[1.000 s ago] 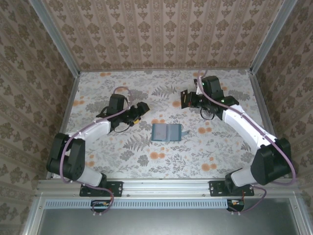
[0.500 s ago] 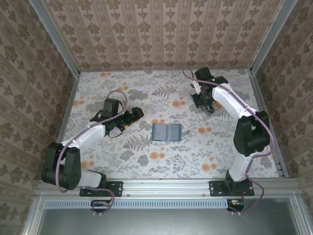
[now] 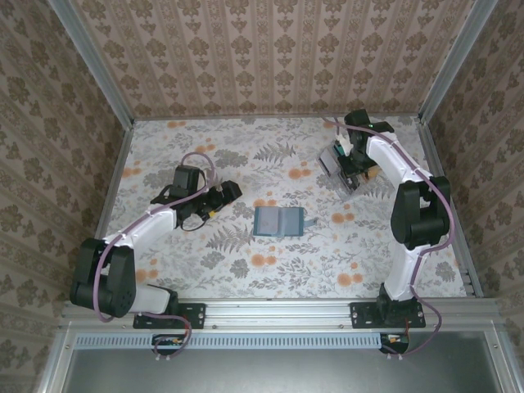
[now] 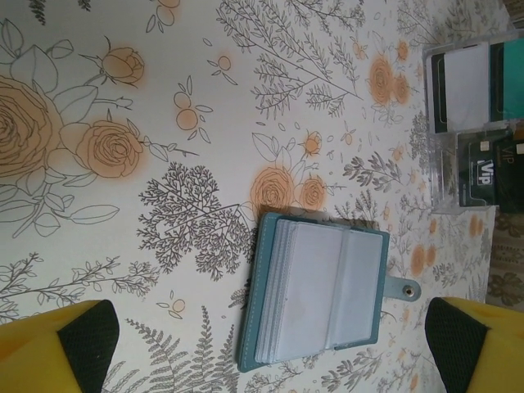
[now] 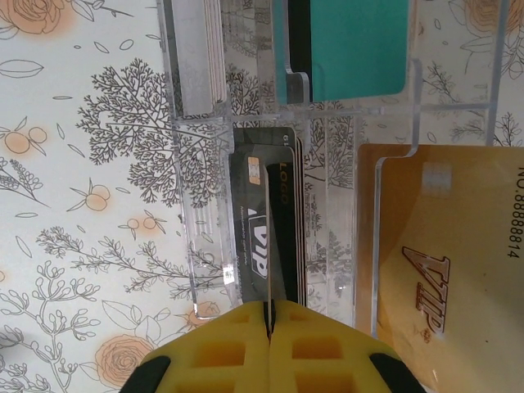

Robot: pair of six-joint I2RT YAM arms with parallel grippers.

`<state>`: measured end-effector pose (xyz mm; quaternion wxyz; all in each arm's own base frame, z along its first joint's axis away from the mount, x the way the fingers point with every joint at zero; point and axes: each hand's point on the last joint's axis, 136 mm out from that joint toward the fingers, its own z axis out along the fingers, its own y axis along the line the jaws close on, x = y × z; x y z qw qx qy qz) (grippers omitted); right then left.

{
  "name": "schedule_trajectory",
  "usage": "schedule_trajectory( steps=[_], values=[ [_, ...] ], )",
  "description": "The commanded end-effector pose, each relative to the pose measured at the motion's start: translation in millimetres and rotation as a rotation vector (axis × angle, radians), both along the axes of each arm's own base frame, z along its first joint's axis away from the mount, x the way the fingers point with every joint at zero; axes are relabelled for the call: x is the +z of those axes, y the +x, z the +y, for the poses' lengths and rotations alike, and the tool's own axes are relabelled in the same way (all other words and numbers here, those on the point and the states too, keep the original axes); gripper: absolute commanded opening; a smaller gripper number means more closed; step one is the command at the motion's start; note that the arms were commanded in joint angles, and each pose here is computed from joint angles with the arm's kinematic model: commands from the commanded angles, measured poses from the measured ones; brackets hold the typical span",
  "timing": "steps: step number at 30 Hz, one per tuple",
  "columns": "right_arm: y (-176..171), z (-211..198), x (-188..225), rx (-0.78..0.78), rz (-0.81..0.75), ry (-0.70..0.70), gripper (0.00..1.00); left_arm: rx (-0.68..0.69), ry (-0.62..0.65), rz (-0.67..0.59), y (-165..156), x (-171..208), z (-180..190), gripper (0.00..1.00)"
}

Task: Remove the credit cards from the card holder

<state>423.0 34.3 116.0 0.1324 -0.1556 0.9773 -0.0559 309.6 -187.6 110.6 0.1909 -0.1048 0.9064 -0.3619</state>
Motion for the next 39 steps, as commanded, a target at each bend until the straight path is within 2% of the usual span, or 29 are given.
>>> schedule_trajectory(
  steps=[1,12,19,27,32,35,39],
  values=[
    [5.8,6.2,-0.5,0.031,-0.008,0.031,0.0,-0.032,-0.008,0.012,-3.2,-6.8,-2.5,1.0],
    [11.2,0.2,-13.1,0.034,-0.017,0.031,0.02,-0.056,-0.025,0.028,-5.3,-9.1,-7.4,1.0],
    [9.8,-2.7,-17.6,0.024,-0.017,0.052,0.06,-0.077,-0.031,0.022,-5.9,-6.7,-10.2,1.0],
    [10.0,-2.3,-11.9,0.008,-0.027,0.064,0.25,-0.105,-0.017,0.01,-7.2,-1.7,-13.6,1.0],
    [11.7,-0.4,12.0,-0.02,-0.093,0.087,0.29,-0.099,0.001,0.006,-6.7,0.2,-11.3,1.0],
    [9.6,2.7,30.2,-0.065,-0.14,0.115,0.42,-0.085,0.015,0.004,-5.7,0.6,-8.3,1.0],
    [-4.5,24.2,46.0,-0.124,-0.18,0.207,0.52,-0.059,0.045,0.002,-4.9,-0.2,-2.0,1.0]
  ],
)
